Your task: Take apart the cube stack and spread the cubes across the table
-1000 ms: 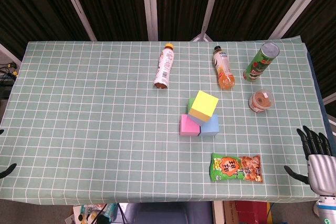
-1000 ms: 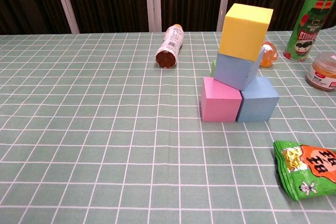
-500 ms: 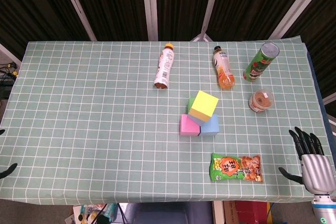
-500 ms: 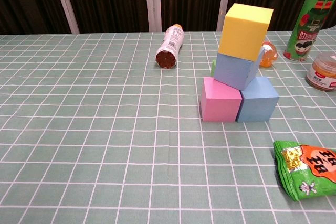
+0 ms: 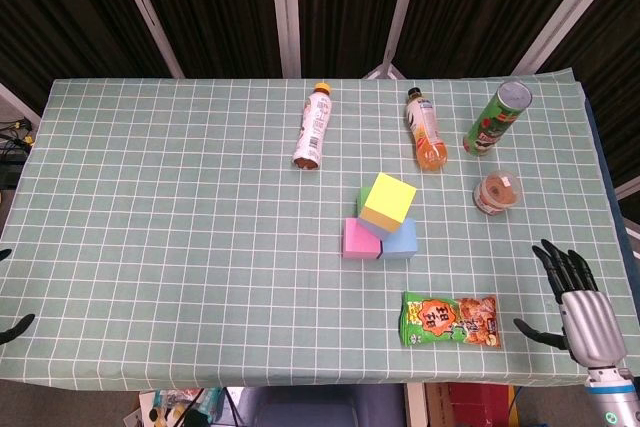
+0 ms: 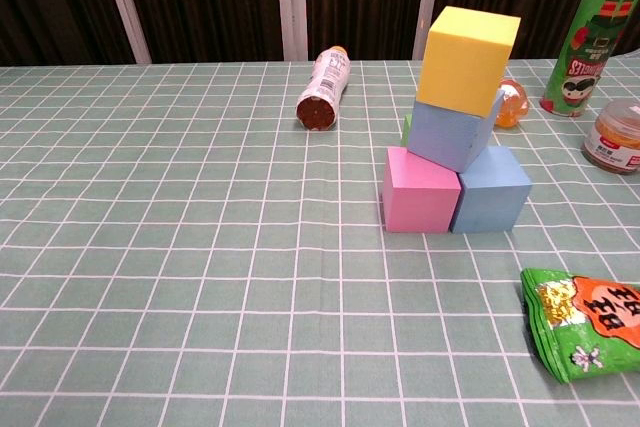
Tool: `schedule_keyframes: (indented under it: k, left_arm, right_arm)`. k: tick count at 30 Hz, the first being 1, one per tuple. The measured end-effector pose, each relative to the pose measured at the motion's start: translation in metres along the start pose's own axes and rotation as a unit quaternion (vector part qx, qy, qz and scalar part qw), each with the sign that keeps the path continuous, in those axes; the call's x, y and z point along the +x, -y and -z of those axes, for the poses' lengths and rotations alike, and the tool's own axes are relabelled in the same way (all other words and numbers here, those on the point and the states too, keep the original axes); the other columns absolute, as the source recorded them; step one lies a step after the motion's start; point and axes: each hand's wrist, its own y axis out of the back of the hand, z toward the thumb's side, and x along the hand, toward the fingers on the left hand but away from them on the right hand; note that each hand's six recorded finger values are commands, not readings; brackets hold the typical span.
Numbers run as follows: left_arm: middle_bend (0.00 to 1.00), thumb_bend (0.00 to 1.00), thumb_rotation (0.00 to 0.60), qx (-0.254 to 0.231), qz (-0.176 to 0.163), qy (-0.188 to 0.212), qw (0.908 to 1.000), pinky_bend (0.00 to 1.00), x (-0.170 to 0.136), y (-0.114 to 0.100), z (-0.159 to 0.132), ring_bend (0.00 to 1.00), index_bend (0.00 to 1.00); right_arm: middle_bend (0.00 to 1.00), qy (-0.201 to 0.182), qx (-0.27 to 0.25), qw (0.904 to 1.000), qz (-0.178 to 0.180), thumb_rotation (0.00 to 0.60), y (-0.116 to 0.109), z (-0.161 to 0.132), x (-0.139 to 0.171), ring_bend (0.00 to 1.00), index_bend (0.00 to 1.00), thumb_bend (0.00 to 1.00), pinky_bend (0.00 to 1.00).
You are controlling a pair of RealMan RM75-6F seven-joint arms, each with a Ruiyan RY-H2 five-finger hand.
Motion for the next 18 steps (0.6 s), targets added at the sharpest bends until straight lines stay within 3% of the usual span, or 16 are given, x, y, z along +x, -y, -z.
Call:
schedule_keyframes:
  k: [7,18]
  left_arm:
    - [0.01,0.15,0.6,0.002,-0.003,-0.007,1.0,0.0,0.001,0.001,0.002,0.0,0.18]
    - [0.01,0.15,0.6,0.006,-0.008,-0.019,0.9998,0.0,0.003,0.001,0.004,0.0,0.18]
  right_arm:
    - [0.0,-0.025,-0.026,0.999,-0.028,0.6,0.014,-0.014,-0.036,0.11,0.02,0.13,0.0]
    - [0.0,-0.018,-0.068,0.9962,-0.051,0.6,0.049,-0.056,-0.081,0.08,0.03,0.13,0.0]
